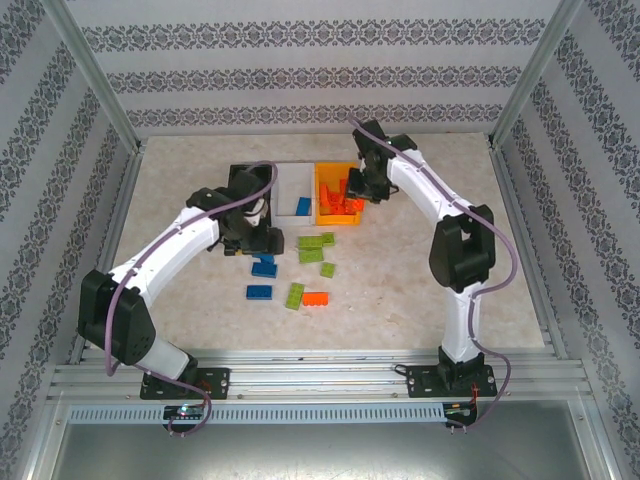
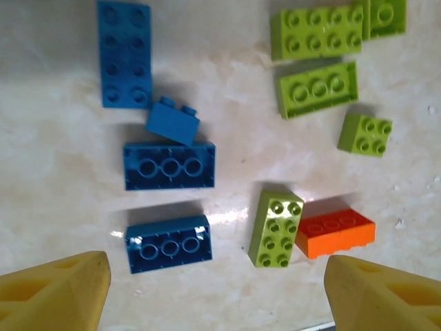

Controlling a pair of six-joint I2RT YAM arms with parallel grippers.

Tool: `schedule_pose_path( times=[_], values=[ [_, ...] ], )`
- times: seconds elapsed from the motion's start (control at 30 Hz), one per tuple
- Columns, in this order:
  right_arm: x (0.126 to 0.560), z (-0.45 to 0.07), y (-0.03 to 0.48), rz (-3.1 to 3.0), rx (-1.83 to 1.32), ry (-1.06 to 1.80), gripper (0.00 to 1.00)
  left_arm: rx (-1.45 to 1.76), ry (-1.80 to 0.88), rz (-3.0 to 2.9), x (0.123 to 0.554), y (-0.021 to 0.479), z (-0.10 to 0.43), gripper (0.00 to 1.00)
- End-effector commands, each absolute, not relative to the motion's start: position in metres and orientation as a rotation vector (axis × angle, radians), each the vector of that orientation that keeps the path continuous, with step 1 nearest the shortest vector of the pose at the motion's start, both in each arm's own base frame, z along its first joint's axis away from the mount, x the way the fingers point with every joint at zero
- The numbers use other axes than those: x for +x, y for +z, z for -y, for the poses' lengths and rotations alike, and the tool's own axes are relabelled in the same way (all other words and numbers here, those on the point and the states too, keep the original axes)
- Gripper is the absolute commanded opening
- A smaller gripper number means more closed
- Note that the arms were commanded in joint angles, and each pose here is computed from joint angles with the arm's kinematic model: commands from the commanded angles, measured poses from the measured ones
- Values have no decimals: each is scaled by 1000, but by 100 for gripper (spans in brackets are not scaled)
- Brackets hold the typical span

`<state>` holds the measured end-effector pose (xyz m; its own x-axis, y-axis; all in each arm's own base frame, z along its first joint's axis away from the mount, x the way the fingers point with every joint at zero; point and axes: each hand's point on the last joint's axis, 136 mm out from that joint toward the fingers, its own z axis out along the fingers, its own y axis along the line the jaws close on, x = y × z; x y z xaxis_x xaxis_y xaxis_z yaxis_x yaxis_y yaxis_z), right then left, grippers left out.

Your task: Sort the legos into containers by color

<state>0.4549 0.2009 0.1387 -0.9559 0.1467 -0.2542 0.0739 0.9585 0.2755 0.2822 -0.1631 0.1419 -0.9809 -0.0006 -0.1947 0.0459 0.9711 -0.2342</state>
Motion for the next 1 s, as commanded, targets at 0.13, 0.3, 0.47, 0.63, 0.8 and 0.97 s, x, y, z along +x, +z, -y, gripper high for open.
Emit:
schedule_pose_path(
  times=[0.13, 0.3, 0.47, 0.63, 0.8, 0.97],
  values=[
    [486, -220, 116, -2884, 118, 418, 39, -113, -304, -2937, 271, 132, 153, 84],
    [496, -225, 105, -2896, 114, 420, 40, -136, -251, -2947, 271, 130, 142, 86],
    [495, -225, 96, -2916, 114, 421, 45, -160, -262, -2942, 281, 131, 136, 86],
    [493, -221, 104, -2912, 105, 428, 60, -145, -269, -2957, 299, 125, 136, 86],
    [488, -212, 132, -2871, 118, 457, 63, -141, -280, -2951, 327, 120, 136, 84],
    [468, -206, 155, -2840, 97, 490, 64, -65, -222, -2975, 351, 105, 138, 79]
  ],
)
